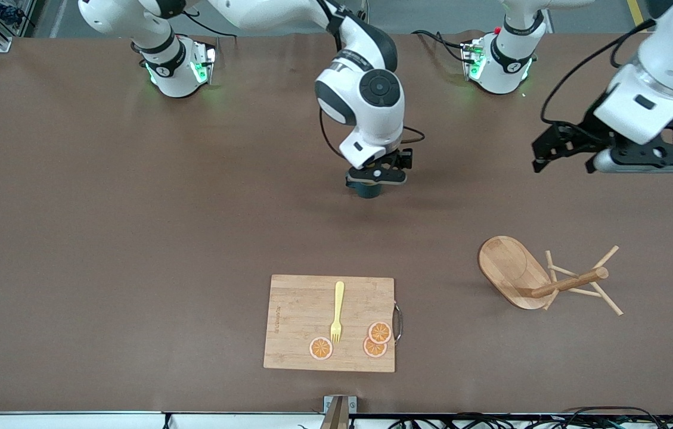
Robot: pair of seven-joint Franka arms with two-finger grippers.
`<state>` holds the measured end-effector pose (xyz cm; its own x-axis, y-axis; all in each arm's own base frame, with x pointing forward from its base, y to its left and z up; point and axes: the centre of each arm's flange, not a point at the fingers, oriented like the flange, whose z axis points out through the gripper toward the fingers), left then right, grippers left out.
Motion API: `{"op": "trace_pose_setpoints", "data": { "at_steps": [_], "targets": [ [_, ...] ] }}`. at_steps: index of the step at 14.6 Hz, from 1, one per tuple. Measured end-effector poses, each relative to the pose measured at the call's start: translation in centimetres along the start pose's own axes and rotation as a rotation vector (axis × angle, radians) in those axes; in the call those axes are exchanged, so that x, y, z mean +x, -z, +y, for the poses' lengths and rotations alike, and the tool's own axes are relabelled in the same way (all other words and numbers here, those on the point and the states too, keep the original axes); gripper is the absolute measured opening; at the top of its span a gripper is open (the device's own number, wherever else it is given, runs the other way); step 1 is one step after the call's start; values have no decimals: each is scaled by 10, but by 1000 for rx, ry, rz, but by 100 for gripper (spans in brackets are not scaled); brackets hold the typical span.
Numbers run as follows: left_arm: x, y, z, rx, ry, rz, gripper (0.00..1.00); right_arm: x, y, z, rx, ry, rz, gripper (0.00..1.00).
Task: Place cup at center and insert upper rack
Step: 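Set the mug down, open the right gripper and withdraw, then lower the open left gripper over the teal mug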
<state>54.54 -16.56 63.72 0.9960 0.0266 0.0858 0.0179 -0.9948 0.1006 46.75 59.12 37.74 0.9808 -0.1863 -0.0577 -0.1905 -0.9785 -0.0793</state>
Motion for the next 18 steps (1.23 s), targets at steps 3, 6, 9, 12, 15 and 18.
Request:
{"op": "trace_pose_setpoints", "data": {
  "at_steps": [3, 6, 9, 12, 15, 18],
  "targets": [
    [-22, 8, 40, -29, 21, -12, 100, 77, 100, 77, -32, -94, 31, 100],
    [-47, 7, 88, -34, 33, -25, 100, 154, 169, 187, -84, -67, 20, 100],
    [-78, -3, 143, -43, 44, -39, 100, 217, 207, 303, -116, -9, -5, 100],
    [-115, -19, 201, -69, 102, -37, 100, 252, 227, 392, -127, 25, -24, 100],
    [-165, -45, 256, -72, 122, -21, 100, 273, 243, 463, -115, 61, -18, 100],
    [-227, -84, 300, -39, 119, 32, 100, 280, 259, 508, -96, 51, -3, 100]
  ]
}}
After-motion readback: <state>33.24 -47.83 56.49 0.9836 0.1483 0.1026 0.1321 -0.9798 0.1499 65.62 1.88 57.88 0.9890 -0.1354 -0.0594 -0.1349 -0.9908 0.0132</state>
